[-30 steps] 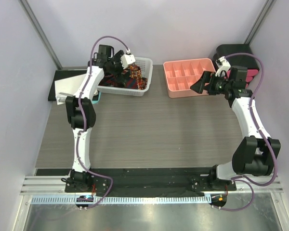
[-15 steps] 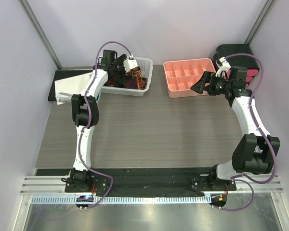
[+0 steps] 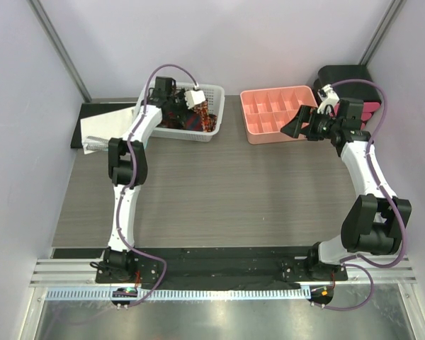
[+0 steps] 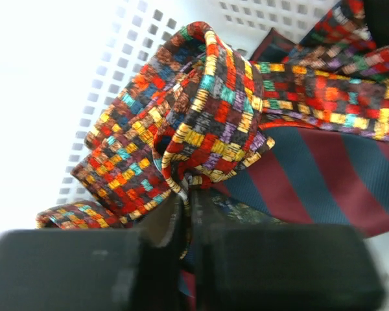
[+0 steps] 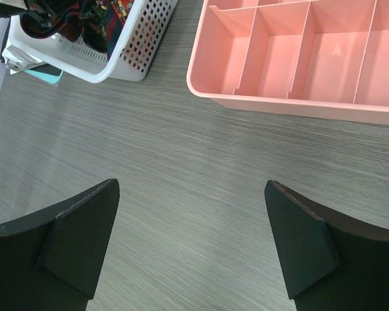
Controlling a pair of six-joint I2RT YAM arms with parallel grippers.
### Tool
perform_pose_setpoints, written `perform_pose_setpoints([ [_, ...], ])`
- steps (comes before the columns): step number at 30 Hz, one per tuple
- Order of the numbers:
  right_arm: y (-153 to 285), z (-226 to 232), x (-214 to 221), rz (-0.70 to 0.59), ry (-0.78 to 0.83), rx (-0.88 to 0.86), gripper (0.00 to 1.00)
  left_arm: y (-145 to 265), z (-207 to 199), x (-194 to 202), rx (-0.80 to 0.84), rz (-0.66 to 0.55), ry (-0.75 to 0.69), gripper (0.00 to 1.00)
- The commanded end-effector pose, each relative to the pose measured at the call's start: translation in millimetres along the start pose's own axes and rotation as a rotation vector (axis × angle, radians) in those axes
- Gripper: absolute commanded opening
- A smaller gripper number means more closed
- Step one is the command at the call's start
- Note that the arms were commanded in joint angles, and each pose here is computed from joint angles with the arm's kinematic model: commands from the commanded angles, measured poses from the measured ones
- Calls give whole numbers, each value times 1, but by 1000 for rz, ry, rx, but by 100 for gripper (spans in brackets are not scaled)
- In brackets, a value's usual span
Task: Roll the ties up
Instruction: Pick up the tie from the bin, then place the tie at the center of the board.
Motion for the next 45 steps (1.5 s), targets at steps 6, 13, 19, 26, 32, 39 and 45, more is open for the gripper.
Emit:
perform_pose_setpoints([
  [6,2,3,-15,-40,10,-25,100,88,43,-93,-174,-192,-59,0],
  [13,0,4,-22,-44,8,-45,100,139,59,-136,-272,-256,-70,0],
  [19,-1,6,-25,-49,2,-55,100,132,48,-118,-229,-156,-105,0],
  [26,2,6,-24,-45,12,-45,100,99,15,-65,-124,12,-53,0],
  [32,-2,2,-21,-28,4,-43,100,93,5,-26,-59,116,22,0],
  [39,-7,-2,-20,-15,-12,-45,100,108,-3,-23,41,151,72,26],
  [45,-8,-2,-19,-13,-18,-47,100,119,-6,-16,80,176,95,52],
])
Point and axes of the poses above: each gripper's point midway between its finger pads, its own y axis back along the fingers, its own z axis along the line the jaws close on, x = y × z, the point moved 9 cm from there along y, back along the fingers, and after that the axes turned 3 degrees about y, right-handed, at the moved point
